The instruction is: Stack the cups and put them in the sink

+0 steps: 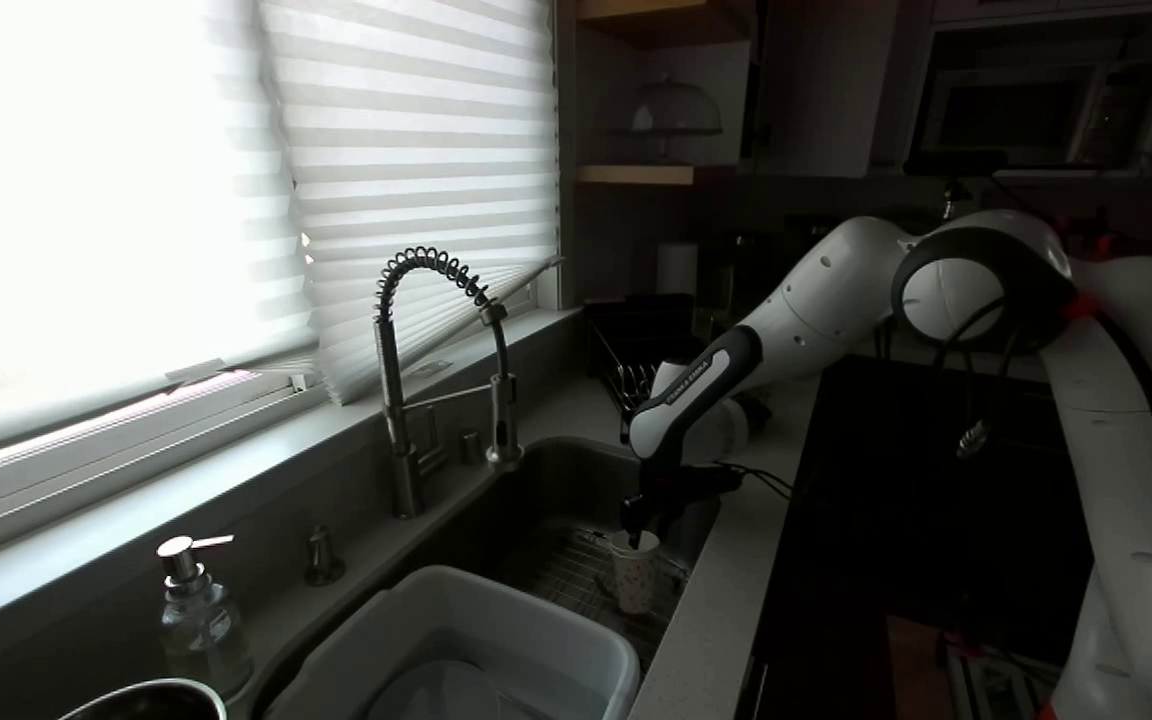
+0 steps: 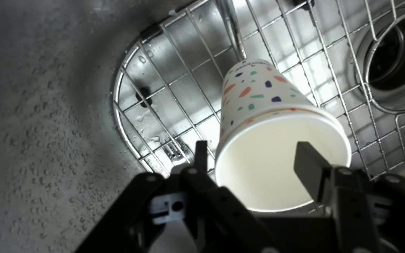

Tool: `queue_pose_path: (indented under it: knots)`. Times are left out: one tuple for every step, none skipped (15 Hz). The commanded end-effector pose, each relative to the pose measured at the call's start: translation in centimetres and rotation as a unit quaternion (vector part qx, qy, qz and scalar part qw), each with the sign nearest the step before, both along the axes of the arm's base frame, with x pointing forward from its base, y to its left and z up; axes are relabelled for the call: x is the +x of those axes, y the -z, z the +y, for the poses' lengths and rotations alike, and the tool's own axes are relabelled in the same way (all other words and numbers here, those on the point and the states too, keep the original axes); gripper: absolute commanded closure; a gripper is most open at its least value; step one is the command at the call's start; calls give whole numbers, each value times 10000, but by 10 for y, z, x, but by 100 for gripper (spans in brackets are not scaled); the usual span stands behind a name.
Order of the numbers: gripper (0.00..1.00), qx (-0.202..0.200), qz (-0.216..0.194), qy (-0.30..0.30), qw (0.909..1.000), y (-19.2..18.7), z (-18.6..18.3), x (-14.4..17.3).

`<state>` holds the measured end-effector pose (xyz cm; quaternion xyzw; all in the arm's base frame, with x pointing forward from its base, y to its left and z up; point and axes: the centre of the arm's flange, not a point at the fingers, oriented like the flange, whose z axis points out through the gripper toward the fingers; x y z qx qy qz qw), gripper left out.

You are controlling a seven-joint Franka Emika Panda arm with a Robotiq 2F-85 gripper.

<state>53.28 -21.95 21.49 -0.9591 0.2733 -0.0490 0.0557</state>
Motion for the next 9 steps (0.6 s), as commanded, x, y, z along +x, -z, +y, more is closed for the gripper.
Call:
queue_pose_path:
  knots:
    - [3,-112,-56,20,9999,-18,0,0]
    - [0,-122,-61,-16,9999,-24,1,0]
    - [0,-138,-78,-53,9999,-29,1,0]
    - [0,-208,-122,-83,9997,-37,2,1]
    - [0,-267,-168,-115,9994,-44,2,1]
    - [0,-297,-228,-152,9992,-56,3,2]
    - [0,-370,-270,-203,9987,-66,3,2]
    - [0,-401,-351,-297,9981,-79,2,3]
    - [0,-498,-423,-298,9974,-95,2,3]
